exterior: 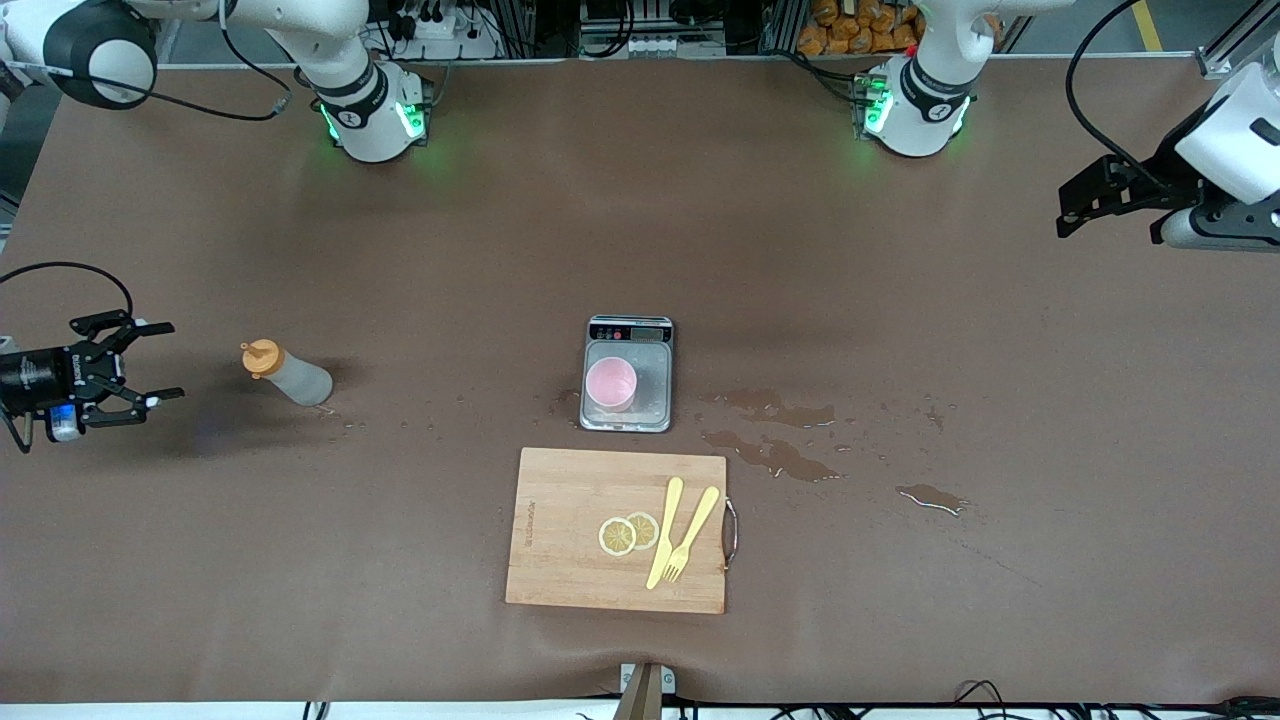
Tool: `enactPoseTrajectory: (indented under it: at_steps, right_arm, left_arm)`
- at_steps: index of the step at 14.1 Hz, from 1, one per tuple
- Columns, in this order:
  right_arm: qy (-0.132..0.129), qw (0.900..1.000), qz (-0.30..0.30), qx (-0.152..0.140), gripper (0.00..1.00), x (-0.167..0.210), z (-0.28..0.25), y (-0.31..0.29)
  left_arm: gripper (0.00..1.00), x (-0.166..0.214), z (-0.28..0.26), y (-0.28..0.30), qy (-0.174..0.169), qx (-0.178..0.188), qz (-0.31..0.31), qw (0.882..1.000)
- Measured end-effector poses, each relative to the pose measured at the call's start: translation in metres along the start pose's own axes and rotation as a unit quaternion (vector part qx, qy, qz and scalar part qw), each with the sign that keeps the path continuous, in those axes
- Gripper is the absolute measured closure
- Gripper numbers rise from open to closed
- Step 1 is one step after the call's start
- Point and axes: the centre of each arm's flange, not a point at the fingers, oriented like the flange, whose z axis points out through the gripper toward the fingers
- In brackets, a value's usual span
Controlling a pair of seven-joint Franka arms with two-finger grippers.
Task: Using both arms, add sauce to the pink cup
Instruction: 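Open the right gripper and withdraw it from the bottle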
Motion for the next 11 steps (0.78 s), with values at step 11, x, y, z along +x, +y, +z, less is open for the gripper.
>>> enactPoseTrajectory:
  at_steps: [11]
  right_arm:
    - [0.077,0.994,-0.042,-0.072,0.0,-0.097,0.048,-0.046]
  left_arm:
    - [0.0,0.0,-0.005,-0.002,0.006,0.0,-0.002,1.0]
